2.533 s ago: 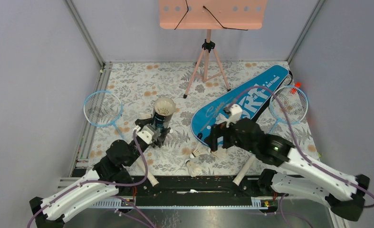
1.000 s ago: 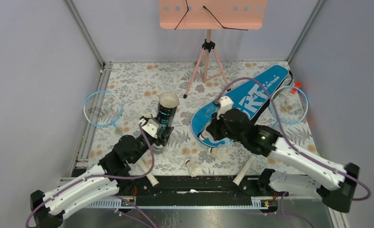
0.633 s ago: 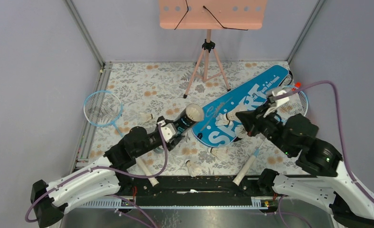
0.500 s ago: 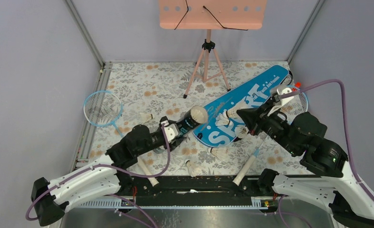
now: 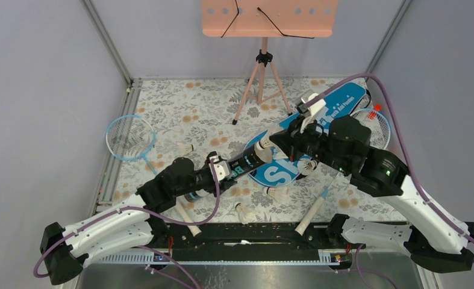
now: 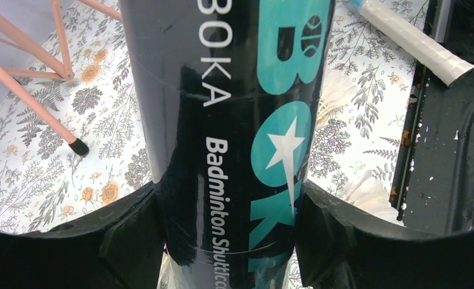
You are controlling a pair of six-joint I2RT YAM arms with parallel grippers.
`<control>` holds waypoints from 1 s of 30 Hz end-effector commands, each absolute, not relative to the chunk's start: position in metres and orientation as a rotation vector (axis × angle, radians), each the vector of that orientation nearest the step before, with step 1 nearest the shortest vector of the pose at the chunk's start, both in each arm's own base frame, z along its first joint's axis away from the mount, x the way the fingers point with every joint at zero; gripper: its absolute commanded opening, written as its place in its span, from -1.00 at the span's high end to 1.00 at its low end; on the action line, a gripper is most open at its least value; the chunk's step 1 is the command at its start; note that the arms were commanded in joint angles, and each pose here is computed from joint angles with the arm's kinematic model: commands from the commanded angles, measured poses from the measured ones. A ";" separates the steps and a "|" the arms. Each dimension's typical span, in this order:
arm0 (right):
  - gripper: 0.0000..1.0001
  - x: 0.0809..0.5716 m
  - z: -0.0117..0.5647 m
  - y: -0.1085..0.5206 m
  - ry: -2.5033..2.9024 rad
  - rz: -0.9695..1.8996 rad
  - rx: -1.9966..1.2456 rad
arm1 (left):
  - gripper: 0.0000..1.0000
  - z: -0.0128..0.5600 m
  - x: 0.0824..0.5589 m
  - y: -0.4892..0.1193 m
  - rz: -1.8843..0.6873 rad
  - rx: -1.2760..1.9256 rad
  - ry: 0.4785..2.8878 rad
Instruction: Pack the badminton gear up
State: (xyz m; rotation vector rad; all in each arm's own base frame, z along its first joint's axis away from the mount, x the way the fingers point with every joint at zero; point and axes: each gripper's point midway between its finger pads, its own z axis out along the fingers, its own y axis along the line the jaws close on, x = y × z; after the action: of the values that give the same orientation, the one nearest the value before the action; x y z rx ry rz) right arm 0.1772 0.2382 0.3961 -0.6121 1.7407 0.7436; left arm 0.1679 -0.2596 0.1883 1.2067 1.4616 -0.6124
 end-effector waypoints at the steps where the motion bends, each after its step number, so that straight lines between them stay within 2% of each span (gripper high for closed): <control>1: 1.00 0.174 0.393 0.236 1.744 0.738 -0.637 | 0.80 0.206 0.162 -0.265 -0.673 1.179 1.399; 5: 1.00 0.173 0.389 0.236 1.753 0.743 -0.644 | 0.80 0.212 0.161 -0.266 -0.682 1.166 1.370; 15: 1.00 0.147 0.353 0.280 1.869 1.004 -0.734 | 0.81 0.216 0.154 -0.268 -0.721 1.165 1.329; 30: 1.00 0.125 0.339 0.306 1.896 1.257 -0.725 | 0.82 0.228 0.136 -0.266 -0.790 1.159 1.181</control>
State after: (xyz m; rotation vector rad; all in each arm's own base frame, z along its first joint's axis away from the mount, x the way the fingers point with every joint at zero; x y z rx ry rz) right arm 0.1360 0.2976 0.3294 -0.7305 1.9448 1.1294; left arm 0.1435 -0.2593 0.1957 1.2060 1.3309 -0.7286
